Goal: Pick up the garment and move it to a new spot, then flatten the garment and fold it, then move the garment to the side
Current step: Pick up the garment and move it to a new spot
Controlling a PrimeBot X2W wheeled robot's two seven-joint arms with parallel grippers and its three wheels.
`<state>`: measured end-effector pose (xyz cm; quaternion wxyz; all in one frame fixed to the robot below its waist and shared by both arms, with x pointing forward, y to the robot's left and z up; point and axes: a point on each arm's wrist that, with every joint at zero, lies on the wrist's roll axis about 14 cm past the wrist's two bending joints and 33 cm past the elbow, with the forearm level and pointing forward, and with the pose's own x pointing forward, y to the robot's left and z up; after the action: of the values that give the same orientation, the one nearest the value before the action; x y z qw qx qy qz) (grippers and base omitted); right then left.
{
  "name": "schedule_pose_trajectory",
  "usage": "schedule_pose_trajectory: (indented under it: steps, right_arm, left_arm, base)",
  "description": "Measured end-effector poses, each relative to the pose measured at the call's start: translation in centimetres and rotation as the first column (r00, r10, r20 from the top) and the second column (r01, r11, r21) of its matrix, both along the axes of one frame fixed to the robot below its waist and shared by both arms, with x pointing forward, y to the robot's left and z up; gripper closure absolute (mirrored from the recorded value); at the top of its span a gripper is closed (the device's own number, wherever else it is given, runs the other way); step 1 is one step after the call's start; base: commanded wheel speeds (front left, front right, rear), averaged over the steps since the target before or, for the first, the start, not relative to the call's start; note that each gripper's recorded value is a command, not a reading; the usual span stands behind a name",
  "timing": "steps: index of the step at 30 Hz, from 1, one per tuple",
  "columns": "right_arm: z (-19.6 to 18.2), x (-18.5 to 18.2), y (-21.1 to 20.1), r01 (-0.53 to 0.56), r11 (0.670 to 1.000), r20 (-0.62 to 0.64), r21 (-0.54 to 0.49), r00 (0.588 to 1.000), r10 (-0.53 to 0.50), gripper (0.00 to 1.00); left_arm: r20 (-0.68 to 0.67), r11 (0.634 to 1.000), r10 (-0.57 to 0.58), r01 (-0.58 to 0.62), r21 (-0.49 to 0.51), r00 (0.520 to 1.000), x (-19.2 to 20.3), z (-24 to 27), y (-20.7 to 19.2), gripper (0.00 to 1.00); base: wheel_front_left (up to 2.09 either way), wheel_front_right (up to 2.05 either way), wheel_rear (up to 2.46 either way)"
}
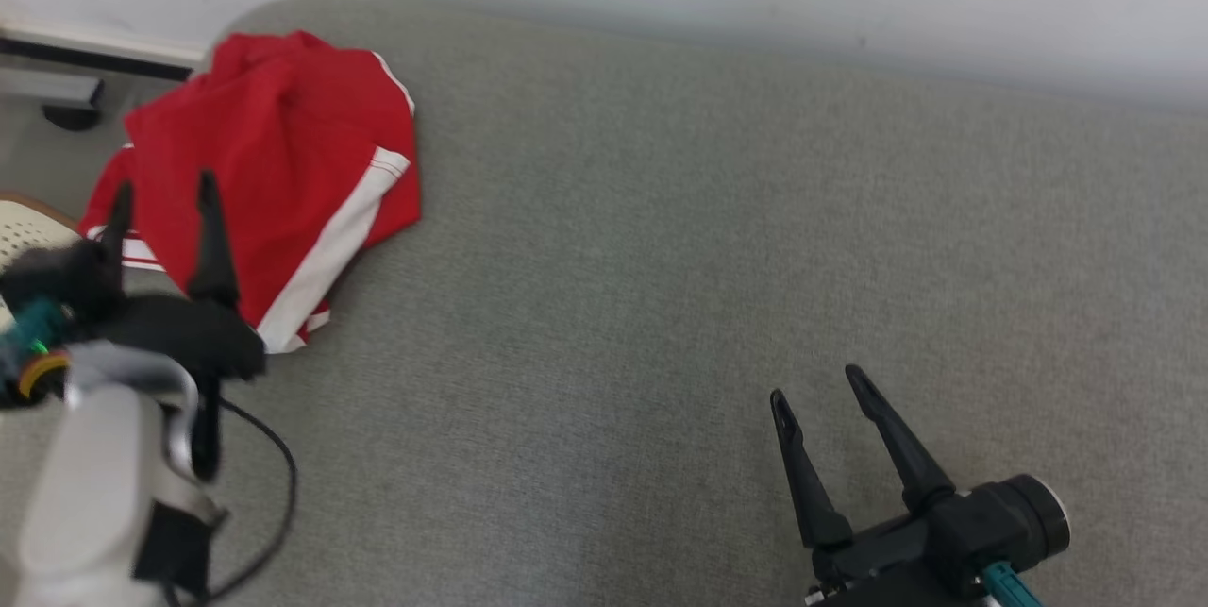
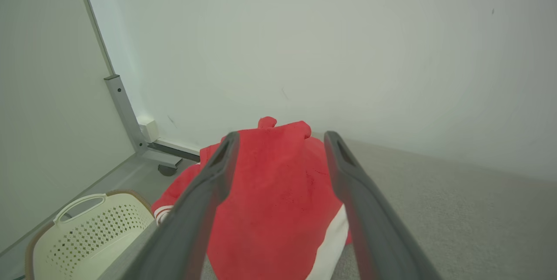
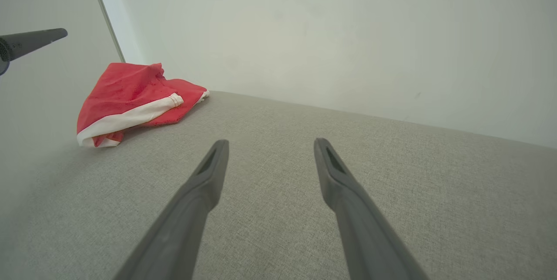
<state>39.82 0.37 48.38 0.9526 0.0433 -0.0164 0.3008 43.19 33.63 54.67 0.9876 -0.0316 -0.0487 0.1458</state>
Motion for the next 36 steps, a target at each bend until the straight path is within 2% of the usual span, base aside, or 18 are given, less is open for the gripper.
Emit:
schedule_pose_trajectory:
  steps: [5, 11, 16, 20, 23, 26, 27, 28, 30, 36]
  right_arm:
    - [-2.5, 1.2, -0.1, 0.005, 1.0, -0.056, -0.012, 0.998, -0.006, 0.0]
    - [-5.4, 2.5, -0.8, 0.023, 0.999, -0.117, -0.03, 0.993, -0.026, 0.0]
    - [-7.0, 3.2, -1.6, 0.046, 0.998, -0.151, -0.038, 0.987, -0.051, 0.0]
    - [-8.1, 3.4, -2.8, 0.08, 0.996, -0.183, -0.038, 0.979, -0.086, 0.0]
    - [-8.3, 3.6, -3.4, 0.098, 0.994, -0.19, -0.036, 0.976, -0.103, 0.0]
    - [-8.5, 3.6, -3.6, 0.105, 0.994, -0.196, -0.038, 0.974, -0.111, 0.0]
    - [-8.5, 3.6, -3.7, 0.107, 0.994, -0.197, -0.036, 0.974, -0.112, 0.0]
    - [-8.5, 3.6, -3.7, 0.109, 0.993, -0.198, -0.033, 0.974, -0.113, 0.0]
    - [-8.4, 3.6, -3.7, 0.11, 0.994, -0.197, -0.031, 0.974, -0.113, 0.0]
    - [-7.6, 3.5, -3.6, 0.109, 0.994, -0.187, -0.02, 0.976, -0.111, 0.0]
  left_arm:
    - [-0.091, 1.0, 0.002, -0.003, -0.011, 0.996, 4.8, 0.0, 2.3, 0.0]
    - [-0.301, 0.997, -0.078, 0.071, -0.034, 0.951, 9.5, -3.8, 1.1, 0.0]
    - [-0.493, 0.996, -0.086, 0.093, -0.01, 0.866, 10.7, -8.0, 1.6, 0.0]
    - [-0.589, 0.992, -0.085, 0.123, 0.024, 0.803, 11.5, -10.9, 1.5, 0.0]
    - [-0.62, 0.988, -0.106, 0.151, 0.021, 0.777, 11.9, -12.5, 0.5, 0.0]
    - [-0.626, 0.985, -0.108, 0.167, 0.036, 0.773, 12.1, -13.0, 0.5, 0.0]
    - [-0.621, 0.985, -0.112, 0.17, 0.034, 0.776, 12.2, -13.0, 0.4, 0.73]
    - [-0.616, 0.984, -0.118, 0.174, 0.032, 0.779, 12.2, -12.9, 0.2, 1.0]
    - [-0.597, 0.983, -0.126, 0.183, 0.034, 0.792, 12.4, -12.4, 0.0, 1.0]
    - [-0.464, 0.977, -0.154, 0.205, 0.06, 0.872, 13.4, -8.8, -0.5, 1.0]
  base:
    - [0.0, 0.0, 0.0]
    - [0.0, 0.0, 0.0]
    - [0.0, 0.0, 0.0]
    - [0.0, 0.0, 0.0]
    - [0.0, 0.0, 0.0]
    - [0.0, 0.0, 0.0]
    - [0.0, 0.0, 0.0]
    - [0.0, 0.0, 0.0]
    - [0.0, 0.0, 0.0]
    - [0.0, 0.0, 0.0]
